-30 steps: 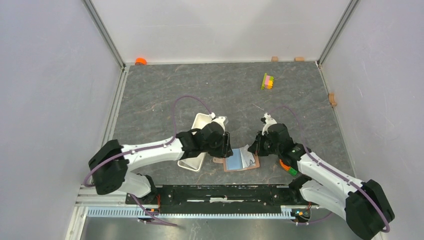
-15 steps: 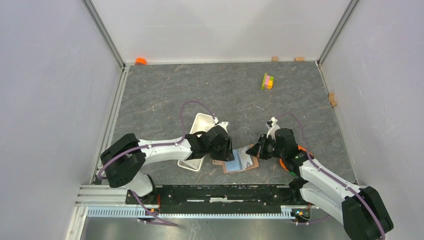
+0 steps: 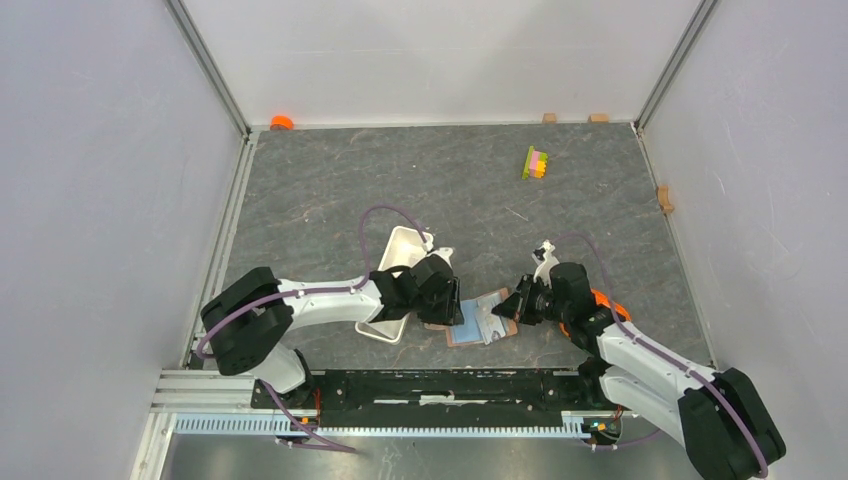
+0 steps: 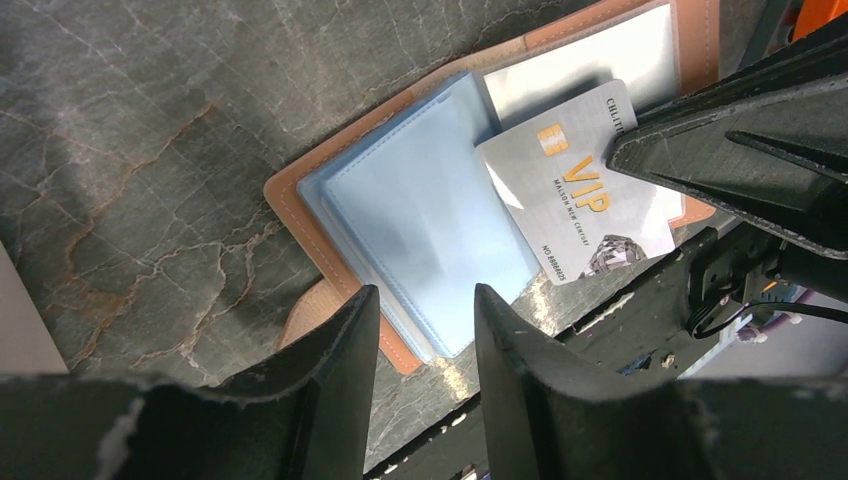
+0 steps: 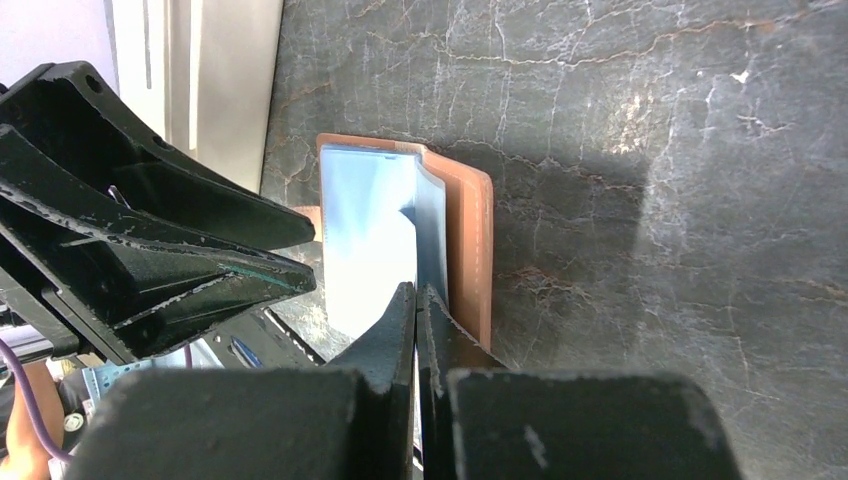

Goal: Put the credit cards into the card holder
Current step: Insert the credit card into the card holder.

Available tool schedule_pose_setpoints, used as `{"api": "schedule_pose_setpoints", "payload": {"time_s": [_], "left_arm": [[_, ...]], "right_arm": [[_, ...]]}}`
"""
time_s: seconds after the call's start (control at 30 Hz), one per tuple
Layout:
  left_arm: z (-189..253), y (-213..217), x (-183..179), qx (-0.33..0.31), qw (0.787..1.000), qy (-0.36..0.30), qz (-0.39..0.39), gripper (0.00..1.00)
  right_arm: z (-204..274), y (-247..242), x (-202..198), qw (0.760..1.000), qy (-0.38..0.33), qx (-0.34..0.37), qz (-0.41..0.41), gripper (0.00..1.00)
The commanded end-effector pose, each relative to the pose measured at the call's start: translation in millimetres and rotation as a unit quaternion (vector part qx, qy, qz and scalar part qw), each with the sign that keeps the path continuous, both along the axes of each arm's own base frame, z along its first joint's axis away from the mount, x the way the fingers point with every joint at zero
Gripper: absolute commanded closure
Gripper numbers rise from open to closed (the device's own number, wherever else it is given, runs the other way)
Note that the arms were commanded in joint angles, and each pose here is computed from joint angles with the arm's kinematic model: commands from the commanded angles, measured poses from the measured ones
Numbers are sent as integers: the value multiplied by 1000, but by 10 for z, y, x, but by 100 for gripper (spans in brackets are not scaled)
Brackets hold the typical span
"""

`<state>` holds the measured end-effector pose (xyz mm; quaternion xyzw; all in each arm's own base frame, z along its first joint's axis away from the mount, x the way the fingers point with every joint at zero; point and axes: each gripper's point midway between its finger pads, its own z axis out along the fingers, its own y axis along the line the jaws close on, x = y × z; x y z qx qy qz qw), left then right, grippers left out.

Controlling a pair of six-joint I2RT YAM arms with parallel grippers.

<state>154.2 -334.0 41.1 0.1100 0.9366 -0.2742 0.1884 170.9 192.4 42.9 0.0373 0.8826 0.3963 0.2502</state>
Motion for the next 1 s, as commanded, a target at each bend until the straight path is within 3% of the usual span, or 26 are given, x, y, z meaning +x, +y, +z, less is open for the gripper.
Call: {"api": "schedule_pose_setpoints", "payload": {"time_s": [0.0,0.5,0.97], "left_arm": [[-76,13,33,2,1000,2,19,55],[-215,74,33,9,1000,16,19,67],[-217,68,45,5,1000,20,18,69]], "right_arm": [[-19,22,17,1000,-8,12,1,100],[-156,21,168,999,-33,14,-22,100],[-247,92,184,998,-55,-1,-18,100]]}}
